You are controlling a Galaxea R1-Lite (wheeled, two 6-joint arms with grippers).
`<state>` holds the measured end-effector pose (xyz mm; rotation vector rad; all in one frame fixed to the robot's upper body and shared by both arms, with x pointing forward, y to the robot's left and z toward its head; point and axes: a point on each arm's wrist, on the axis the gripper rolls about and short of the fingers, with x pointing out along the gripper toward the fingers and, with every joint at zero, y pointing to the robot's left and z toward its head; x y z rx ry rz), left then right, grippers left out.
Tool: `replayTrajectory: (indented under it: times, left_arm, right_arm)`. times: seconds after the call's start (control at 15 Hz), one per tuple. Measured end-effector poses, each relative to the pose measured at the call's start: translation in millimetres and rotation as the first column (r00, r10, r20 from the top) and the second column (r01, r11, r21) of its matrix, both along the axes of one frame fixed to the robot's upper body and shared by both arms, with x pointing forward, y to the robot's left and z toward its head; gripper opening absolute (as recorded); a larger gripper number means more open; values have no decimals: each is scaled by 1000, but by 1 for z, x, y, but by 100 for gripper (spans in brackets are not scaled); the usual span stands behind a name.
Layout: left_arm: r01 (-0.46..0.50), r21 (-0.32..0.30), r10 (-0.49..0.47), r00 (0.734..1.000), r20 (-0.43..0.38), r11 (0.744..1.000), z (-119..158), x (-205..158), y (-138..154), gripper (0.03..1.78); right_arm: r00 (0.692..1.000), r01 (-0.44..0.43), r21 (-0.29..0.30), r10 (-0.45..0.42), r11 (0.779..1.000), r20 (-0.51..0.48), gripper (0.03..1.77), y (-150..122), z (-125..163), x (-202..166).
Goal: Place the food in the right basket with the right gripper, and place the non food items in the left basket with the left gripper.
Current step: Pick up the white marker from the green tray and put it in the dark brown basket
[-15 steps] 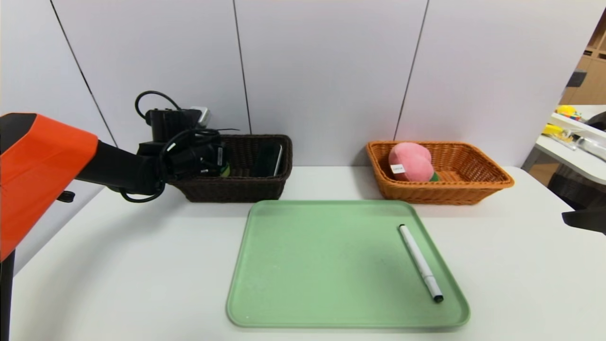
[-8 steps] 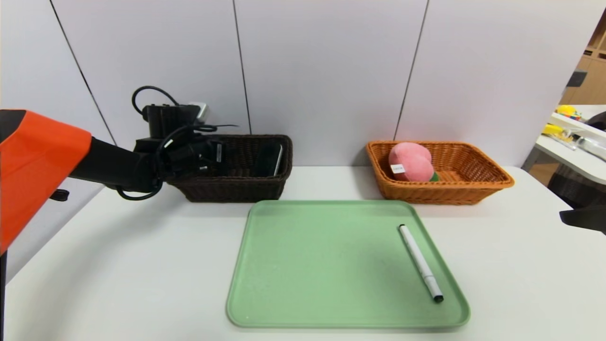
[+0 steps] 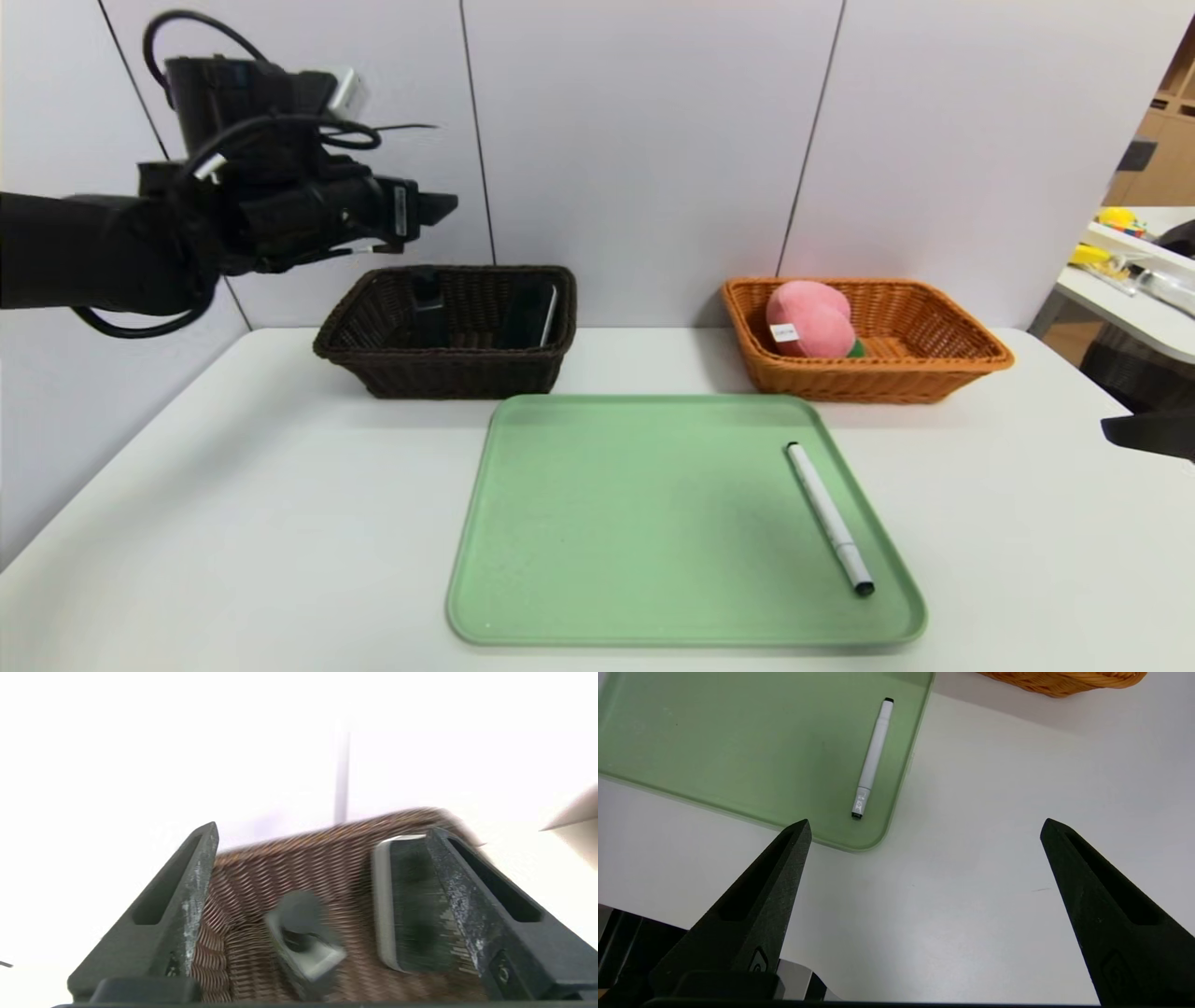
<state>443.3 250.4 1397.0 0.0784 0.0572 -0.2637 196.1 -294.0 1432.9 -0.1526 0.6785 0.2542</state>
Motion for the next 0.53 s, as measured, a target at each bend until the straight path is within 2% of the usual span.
replayTrajectory:
  times: [0.27, 0.53]
  left_arm:
    - [21, 6, -21, 1000, -14, 1000, 54, -65, 4, 164]
    - [21, 35, -17, 993, -116, 999, 74, -133, 21, 166]
  right_arm:
    - [999, -5, 10, 4, 1000, 46, 169, 3, 12, 5]
    - [998, -4, 12, 4, 1000, 63, 169, 9, 25, 19]
